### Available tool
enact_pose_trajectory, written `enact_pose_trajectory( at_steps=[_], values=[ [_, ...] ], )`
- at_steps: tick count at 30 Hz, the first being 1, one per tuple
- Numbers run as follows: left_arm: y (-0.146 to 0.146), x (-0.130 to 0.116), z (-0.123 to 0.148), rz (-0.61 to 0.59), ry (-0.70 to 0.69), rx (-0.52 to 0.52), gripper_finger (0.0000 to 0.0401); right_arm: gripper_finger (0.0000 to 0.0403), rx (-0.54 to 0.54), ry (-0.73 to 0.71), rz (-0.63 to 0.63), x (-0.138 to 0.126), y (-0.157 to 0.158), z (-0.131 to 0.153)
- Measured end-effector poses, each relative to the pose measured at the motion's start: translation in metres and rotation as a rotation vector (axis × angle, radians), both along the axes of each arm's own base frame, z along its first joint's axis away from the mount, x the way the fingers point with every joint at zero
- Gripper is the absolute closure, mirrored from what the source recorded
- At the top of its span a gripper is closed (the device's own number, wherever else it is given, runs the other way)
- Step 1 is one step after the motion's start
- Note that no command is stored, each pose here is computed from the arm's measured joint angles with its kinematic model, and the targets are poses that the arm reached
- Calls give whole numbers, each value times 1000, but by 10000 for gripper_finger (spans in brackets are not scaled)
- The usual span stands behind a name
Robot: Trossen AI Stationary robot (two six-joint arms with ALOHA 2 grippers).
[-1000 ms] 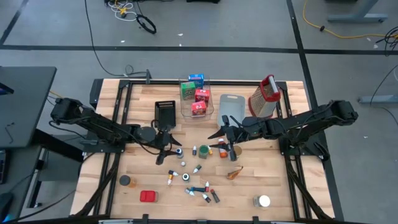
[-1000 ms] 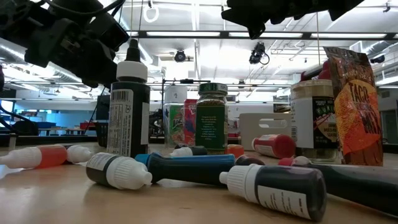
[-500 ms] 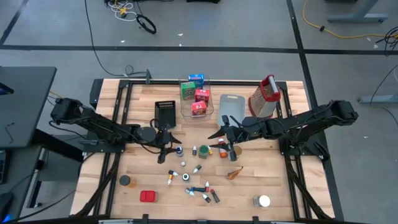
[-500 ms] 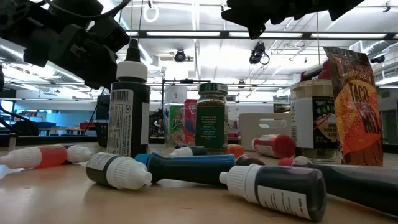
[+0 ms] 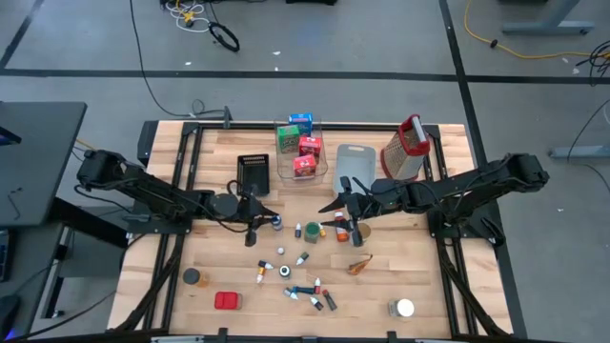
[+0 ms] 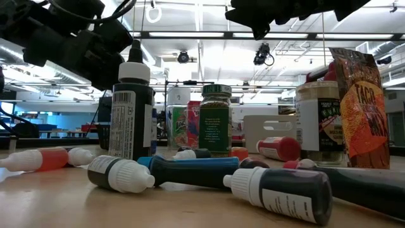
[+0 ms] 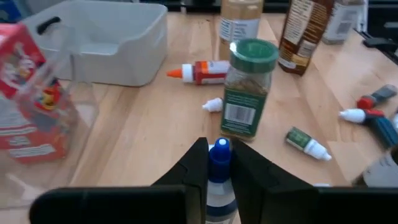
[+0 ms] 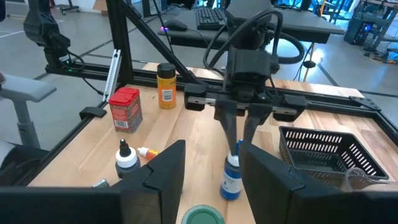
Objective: Pick & Place Kitchen Items
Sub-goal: Put the large blue food coloring bottle into the black bin
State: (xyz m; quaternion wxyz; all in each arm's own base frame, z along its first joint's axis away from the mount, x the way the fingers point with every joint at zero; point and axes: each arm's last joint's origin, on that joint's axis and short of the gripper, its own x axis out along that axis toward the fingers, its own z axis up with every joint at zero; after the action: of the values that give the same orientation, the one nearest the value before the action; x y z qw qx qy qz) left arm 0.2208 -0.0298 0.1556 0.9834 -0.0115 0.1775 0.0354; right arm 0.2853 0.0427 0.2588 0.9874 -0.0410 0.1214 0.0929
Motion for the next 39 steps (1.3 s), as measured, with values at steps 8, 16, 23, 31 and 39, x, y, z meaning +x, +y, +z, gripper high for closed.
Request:
enact_pose_trajectory(
  at_steps=[8,16,23,31,39],
  values=[
    [3,-10,27,37,-124,-4,343,244,0,0,0,0,0,0],
    [29,-41,51,340,-130,108,344,244,0,2,0,0,0,0],
    [60,-59,61,556,-145,156,349,244,-15,-1,3,0,0,0],
    [104,-57,45,641,-53,88,344,244,-76,-14,18,0,0,0],
    [135,-43,20,653,-20,2,344,244,-110,-20,9,1,-5,0]
  ],
)
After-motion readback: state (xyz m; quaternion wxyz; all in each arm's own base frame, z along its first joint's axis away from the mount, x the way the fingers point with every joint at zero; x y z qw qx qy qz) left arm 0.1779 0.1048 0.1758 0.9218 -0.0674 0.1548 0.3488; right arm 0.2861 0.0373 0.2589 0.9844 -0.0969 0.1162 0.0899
